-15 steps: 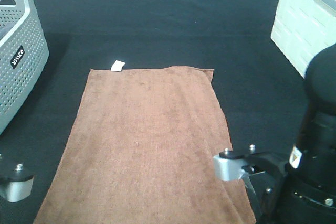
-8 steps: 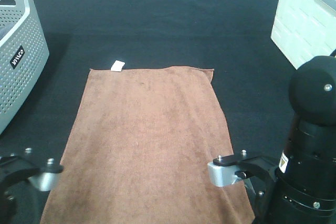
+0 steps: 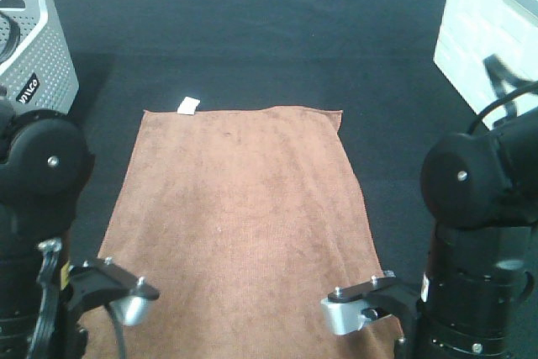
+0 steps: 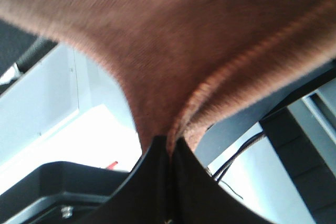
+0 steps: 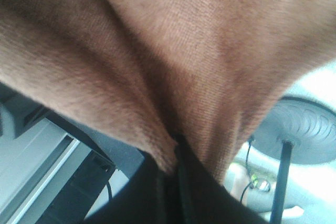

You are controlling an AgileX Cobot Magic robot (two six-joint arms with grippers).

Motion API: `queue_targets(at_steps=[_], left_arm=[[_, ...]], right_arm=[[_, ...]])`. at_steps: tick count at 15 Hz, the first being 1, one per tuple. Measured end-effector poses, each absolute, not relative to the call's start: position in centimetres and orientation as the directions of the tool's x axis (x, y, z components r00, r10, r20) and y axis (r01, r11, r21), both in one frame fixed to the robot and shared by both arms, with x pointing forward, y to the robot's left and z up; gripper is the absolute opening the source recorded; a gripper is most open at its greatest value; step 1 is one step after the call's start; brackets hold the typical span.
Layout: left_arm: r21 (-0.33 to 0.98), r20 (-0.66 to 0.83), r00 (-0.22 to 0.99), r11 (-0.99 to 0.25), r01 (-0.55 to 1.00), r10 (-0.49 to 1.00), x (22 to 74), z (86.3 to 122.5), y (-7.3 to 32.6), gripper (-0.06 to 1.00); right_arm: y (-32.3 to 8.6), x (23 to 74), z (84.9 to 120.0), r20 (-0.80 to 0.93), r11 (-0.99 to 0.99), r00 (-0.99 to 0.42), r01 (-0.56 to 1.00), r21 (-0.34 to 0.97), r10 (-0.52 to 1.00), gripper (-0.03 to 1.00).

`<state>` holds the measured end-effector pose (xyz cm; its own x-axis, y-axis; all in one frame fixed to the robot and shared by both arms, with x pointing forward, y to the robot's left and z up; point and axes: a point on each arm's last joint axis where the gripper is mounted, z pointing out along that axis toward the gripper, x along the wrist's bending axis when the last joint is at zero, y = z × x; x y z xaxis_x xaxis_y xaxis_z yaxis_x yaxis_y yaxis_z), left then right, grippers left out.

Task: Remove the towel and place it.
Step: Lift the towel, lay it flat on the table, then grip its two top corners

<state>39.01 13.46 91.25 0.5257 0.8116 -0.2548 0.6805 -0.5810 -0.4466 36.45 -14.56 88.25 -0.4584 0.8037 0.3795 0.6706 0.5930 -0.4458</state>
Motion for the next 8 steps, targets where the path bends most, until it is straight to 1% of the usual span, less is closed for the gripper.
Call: queue_targets(at_steps=[6,7,8], left_arm=[[-0.401,-0.278,0.520,-0.590,0.701,0.808,39.30,91.34,12.77,0.00],[-0.384,-0.284,0.515,-0.588,0.711,0.809,39.39,91.29,12.61,0.05],[-0.380,-0.292,0.504,-0.583,0.718,0.812,39.37,91.30,12.48,0.12]], right_arm=[[-14.16,36.56,87.93,0.398,0.582,-0.434,0.690,-0.430,0.808,0.00],[-14.02,36.53,87.97,0.407,0.575,-0.419,0.697,-0.429,0.811,0.00],[-13.85,36.51,88.01,0.419,0.569,-0.404,0.703,-0.426,0.813,0.04]])
